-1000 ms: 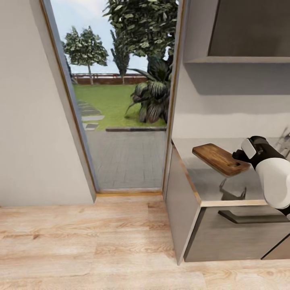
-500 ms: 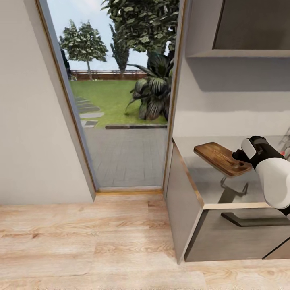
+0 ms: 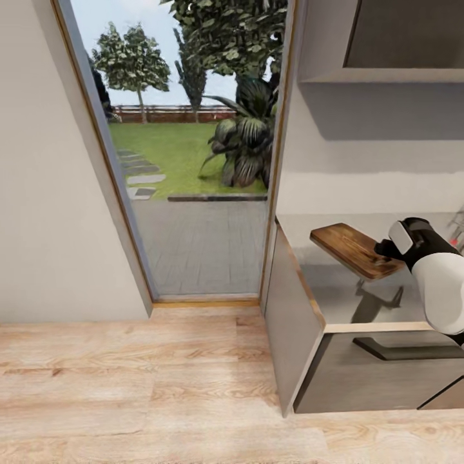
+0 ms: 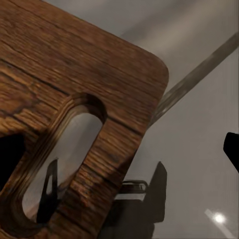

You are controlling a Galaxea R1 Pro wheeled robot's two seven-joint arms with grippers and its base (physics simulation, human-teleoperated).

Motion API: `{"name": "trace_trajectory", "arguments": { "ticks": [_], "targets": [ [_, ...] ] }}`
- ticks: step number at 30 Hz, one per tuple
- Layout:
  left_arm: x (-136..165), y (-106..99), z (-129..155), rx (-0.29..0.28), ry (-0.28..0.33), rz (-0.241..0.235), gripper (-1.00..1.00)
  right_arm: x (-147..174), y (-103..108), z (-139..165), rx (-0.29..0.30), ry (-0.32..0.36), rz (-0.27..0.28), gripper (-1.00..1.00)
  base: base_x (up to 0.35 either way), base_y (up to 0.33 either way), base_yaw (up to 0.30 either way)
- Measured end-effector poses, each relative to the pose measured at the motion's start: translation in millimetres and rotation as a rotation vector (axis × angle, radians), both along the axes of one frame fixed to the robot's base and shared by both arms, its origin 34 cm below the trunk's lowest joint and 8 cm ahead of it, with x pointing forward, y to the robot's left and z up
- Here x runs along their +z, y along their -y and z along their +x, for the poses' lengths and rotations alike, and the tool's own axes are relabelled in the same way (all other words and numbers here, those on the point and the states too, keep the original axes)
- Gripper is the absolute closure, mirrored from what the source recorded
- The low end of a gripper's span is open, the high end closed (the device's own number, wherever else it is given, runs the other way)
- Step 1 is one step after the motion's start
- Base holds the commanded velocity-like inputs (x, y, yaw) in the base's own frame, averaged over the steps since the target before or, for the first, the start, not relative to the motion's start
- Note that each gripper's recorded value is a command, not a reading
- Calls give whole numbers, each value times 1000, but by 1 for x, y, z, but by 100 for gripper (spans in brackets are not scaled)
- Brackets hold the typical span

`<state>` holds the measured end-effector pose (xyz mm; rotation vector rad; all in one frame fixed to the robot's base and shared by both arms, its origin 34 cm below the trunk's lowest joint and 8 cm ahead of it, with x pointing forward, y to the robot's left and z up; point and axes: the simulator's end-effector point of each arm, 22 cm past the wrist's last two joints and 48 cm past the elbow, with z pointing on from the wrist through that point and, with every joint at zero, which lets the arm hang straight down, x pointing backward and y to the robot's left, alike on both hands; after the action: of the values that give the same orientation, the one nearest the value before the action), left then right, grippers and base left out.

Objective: In the kitchen, take the Vidalia onion out of the sink, dice it on the chopping board with the paring knife, put the diced onion into the bowl on the countertop, then place both the paring knife and the chopping board into the sink.

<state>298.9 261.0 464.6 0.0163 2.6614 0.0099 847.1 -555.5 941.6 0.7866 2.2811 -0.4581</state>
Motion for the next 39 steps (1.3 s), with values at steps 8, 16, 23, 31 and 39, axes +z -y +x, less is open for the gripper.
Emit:
{"name": "trace_trajectory", "arguments": {
  "ticks": [8, 16, 23, 31, 39],
  "targets": [
    [-2, 0, -5, 0, -13, 0, -100, -7, 12, -4, -17, -13, -7, -100, 0, -3, 0],
    [-4, 0, -9, 0, -26, 1, -100, -15, 15, -3, -20, -26, -9, -100, 0, 0, 0],
    [-6, 0, -15, 0, -40, 0, -100, -23, 15, -2, -20, -38, -12, -100, 0, 0, 0],
    [-8, 0, -19, 0, -53, 1, -100, -33, 15, -1, -19, -52, -12, -100, 0, 0, 0],
    [-9, 0, -23, 0, -61, 0, -100, -35, 15, 1, -17, -51, -15, -100, 0, 0, 0]
  ]
}}
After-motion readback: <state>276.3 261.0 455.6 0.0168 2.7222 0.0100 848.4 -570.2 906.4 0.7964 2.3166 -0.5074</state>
